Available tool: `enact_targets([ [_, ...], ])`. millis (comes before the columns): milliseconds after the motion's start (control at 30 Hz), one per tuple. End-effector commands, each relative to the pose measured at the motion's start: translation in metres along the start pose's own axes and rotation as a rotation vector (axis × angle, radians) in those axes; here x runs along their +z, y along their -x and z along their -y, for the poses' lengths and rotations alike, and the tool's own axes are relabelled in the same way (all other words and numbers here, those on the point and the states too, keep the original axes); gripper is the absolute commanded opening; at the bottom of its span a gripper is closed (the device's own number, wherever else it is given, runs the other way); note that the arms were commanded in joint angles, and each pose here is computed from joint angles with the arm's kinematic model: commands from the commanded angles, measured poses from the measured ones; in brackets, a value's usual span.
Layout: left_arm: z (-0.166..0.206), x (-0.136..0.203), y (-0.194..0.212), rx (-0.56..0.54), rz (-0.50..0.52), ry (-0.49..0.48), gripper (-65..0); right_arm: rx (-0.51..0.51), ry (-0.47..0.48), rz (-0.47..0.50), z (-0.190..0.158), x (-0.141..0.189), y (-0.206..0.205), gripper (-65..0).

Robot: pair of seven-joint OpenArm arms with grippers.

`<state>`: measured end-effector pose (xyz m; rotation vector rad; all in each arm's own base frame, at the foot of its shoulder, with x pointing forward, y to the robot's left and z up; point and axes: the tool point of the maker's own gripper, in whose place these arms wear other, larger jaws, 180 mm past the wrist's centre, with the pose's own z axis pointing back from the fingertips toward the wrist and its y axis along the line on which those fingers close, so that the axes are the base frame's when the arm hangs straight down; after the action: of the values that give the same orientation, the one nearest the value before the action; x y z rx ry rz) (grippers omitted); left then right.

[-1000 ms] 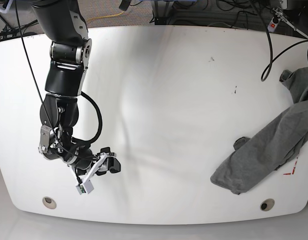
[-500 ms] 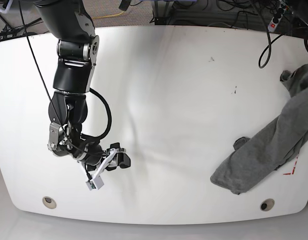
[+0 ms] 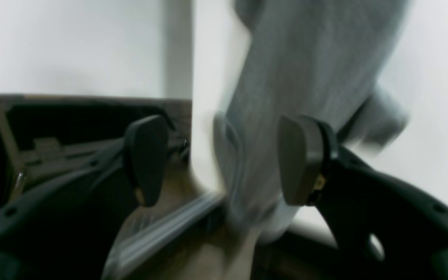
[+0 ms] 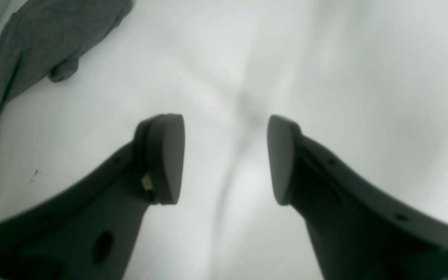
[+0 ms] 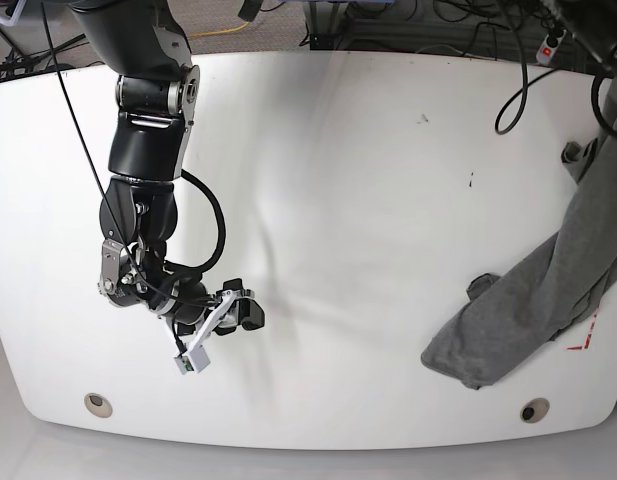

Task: Fold the T-shirt properly
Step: 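Lower the left gripper onto the bunched shirt and grasp its edge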

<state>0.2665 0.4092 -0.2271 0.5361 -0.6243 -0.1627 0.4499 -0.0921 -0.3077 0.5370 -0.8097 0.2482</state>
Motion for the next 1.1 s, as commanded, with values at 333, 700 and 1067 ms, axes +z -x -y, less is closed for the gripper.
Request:
enact_targets([
  [333,0.093,-0.092,-0.071,0.209,0.143,0.27,-24.3,0.026,0.008,0.062,0.0,0.01,-0.017,-33.6],
  [700,0.123,-0.147,-0.064,0.4,0.163,0.3,-24.2,0.036,0.01,0.069,-0.004,0.015,-0.009,-33.6],
  [1067,0.157,-0.18,-0.056,0.42,0.081,0.337,-25.0,0.03,0.011,0.062,-0.003,0.015,-0.004,-33.6],
])
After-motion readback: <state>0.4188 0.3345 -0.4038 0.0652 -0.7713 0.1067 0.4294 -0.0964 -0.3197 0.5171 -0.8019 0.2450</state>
